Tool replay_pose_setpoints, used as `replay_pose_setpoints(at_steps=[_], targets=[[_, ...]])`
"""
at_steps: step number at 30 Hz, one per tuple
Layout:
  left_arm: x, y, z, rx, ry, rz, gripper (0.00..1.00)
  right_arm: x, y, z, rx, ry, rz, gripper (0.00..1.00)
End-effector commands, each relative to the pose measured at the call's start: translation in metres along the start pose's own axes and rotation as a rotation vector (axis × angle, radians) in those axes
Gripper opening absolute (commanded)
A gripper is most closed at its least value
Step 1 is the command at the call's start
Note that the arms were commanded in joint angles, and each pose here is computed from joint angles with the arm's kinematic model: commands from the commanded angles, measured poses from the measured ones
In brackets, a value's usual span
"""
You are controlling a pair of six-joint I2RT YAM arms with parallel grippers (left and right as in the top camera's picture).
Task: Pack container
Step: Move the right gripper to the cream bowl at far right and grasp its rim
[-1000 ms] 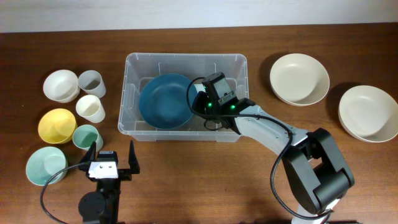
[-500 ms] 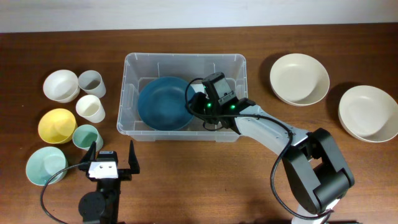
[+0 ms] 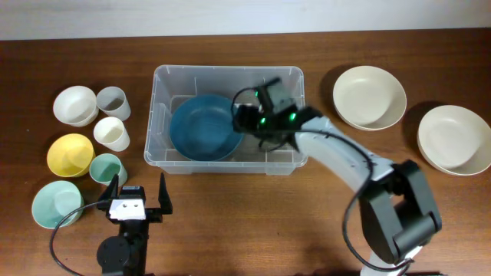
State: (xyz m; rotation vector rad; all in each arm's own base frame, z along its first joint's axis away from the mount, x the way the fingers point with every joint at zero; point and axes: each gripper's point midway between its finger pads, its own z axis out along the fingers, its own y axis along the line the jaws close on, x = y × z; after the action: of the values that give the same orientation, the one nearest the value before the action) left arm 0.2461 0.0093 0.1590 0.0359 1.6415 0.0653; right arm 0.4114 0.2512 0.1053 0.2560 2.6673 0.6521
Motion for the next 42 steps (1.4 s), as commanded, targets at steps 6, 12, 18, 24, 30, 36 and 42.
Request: replay_pose_setpoints(at_steps=[6,12,18,24,30,36,42], targets=[[0.001,-0.001,0.0,0.004,0.002,0.016,1.0,-0.157,-0.067,-0.243,0.305,-0.48,0.16,0.99],[0.001,-0.001,0.0,0.004,0.002,0.016,1.0,-0.14,-0.203,-0.309,0.525,-0.453,0.589,0.99],[0.001,-0.001,0.0,0.004,0.002,0.016,1.0,-0.076,-0.318,-0.322,0.746,-0.319,0.961,0.99],[0.001,-0.001,0.0,0.004,0.002,0.016,1.0,-0.026,-0.383,-0.3,0.765,-0.205,1.147,0.99],[0.001,-0.001,0.0,0.004,0.002,0.016,1.0,0.012,-0.425,-0.264,0.725,-0.144,1.235,0.99],[0.001,-0.001,0.0,0.004,0.002,0.016,1.0,0.018,-0.449,-0.235,0.637,-0.167,1.178,0.99],[0.001,-0.001,0.0,0.004,0.002,0.016,1.0,0.02,-0.47,-0.222,0.63,-0.242,1.178,0.99]])
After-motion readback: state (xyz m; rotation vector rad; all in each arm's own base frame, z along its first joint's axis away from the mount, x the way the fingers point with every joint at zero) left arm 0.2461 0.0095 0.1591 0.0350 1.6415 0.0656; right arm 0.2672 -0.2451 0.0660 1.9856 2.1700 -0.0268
